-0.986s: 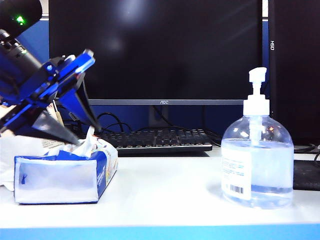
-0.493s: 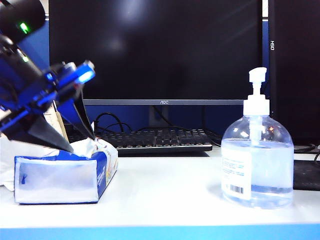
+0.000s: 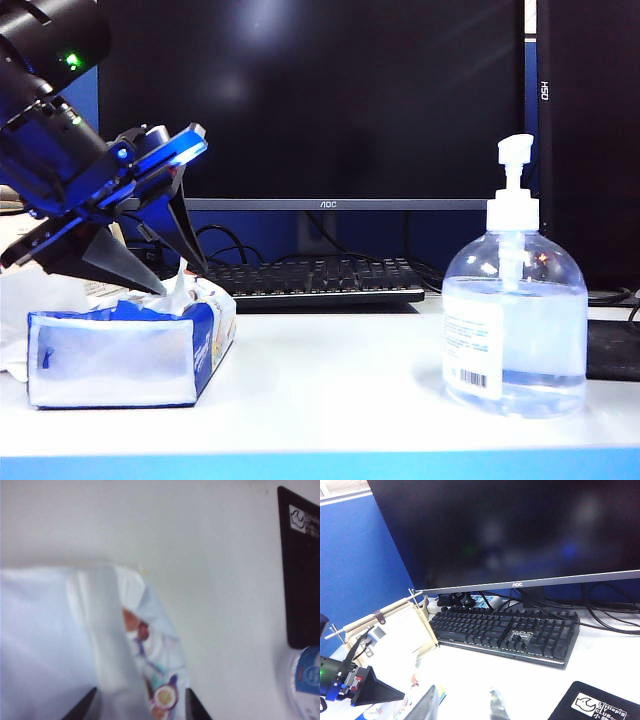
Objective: Pull out a tissue from the tissue dispenser, then press the switch of the alcohol sanitizer bottle to drop some sanitizer on the paper tissue, and finally place the treated tissue on the table.
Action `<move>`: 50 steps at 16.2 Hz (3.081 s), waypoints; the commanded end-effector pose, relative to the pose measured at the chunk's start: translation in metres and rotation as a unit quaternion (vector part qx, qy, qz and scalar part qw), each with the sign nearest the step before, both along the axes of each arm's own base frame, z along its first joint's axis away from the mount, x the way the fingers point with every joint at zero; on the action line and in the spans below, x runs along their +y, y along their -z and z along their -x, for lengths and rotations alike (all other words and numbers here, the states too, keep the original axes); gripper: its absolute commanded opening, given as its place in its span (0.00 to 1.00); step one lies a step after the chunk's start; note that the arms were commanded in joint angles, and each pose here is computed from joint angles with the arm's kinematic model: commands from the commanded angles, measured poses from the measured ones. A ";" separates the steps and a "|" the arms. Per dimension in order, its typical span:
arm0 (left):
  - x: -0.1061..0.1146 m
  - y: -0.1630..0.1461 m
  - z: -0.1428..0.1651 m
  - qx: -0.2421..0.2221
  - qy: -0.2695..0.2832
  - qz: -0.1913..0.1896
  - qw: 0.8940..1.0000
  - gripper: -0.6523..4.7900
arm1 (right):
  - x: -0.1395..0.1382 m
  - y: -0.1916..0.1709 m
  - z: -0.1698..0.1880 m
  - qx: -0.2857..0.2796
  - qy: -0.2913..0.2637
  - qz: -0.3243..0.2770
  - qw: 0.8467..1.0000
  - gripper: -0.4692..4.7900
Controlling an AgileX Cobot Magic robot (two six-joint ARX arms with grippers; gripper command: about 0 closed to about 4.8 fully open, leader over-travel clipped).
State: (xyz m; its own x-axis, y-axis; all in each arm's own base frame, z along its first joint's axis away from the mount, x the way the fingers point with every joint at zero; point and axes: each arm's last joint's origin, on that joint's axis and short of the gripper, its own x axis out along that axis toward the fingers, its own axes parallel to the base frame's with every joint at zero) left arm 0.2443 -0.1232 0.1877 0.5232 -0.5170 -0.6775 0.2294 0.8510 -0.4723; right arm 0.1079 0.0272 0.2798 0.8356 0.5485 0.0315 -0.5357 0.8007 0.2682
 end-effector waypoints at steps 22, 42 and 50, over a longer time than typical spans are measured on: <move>-0.009 0.015 -0.012 0.039 0.023 -0.053 0.998 0.53 | 0.000 -0.002 0.000 -0.004 0.001 0.001 1.000 0.33; -0.027 -0.145 -0.032 -0.132 0.154 0.096 0.974 0.11 | -0.002 0.009 -0.001 0.048 0.036 0.011 0.998 0.33; -0.047 -0.167 -0.015 -0.091 0.306 0.209 0.925 0.11 | -0.001 0.017 -0.002 0.065 0.031 0.011 0.997 0.33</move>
State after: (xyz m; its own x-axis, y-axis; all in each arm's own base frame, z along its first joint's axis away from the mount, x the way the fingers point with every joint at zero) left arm 0.2642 -0.1657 0.3536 0.1818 -0.9393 -0.2911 0.6980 0.3318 -0.6346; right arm 0.1096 0.0257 0.2610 0.8648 0.4900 -0.1095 -0.4364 0.8415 0.3186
